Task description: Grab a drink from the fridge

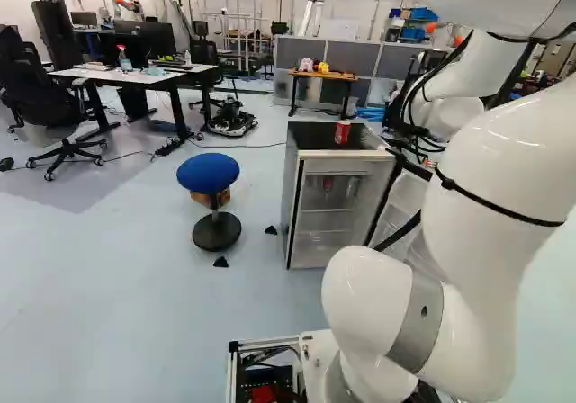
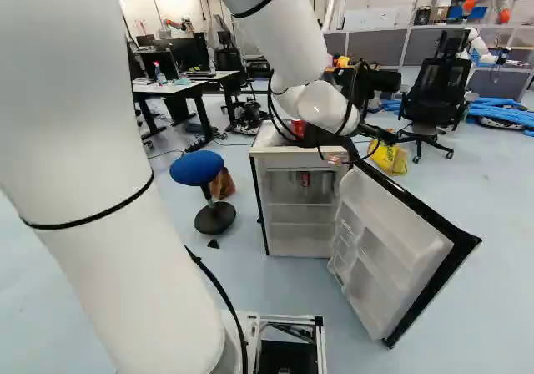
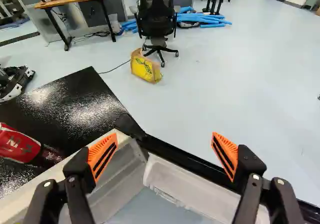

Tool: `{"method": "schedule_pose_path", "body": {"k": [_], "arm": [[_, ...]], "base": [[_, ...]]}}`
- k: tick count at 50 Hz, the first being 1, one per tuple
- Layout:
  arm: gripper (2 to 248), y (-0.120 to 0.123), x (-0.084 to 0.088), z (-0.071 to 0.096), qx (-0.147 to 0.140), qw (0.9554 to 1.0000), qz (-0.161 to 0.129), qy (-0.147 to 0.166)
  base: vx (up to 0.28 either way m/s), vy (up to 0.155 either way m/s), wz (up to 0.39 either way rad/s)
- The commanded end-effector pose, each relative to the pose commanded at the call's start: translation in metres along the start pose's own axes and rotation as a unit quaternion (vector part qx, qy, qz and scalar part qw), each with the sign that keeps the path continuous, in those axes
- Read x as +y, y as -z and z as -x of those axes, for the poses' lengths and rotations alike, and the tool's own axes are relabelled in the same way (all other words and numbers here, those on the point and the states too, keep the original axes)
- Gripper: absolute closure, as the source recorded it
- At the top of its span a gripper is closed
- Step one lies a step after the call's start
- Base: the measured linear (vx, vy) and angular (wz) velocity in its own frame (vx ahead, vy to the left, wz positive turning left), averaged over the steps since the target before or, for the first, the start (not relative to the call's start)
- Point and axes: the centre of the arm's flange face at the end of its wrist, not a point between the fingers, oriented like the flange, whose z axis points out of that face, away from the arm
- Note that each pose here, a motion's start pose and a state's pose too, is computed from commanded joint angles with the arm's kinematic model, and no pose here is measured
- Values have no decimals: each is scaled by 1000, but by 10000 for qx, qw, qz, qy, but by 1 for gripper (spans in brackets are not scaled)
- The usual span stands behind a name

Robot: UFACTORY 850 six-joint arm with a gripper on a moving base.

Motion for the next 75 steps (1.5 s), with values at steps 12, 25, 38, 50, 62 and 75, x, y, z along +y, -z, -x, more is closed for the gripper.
{"method": "schedule_pose_path", "body": {"k": [12,25,38,50,62,75], "arm": [[3,-9,18,-2,-204,9996,147,-95],[3,-20,37,-4,-419,9985,287,-196],[3,-33,53,-8,-626,9968,403,-288],[3,-47,68,-13,-808,9948,493,-367],[3,-62,76,-25,-821,9944,530,-396],[3,-73,78,-44,-821,9944,527,-397]], "base": [[0,0,0],[0,0,0],[0,0,0],[0,0,0],[0,0,0],[0,0,0]]}}
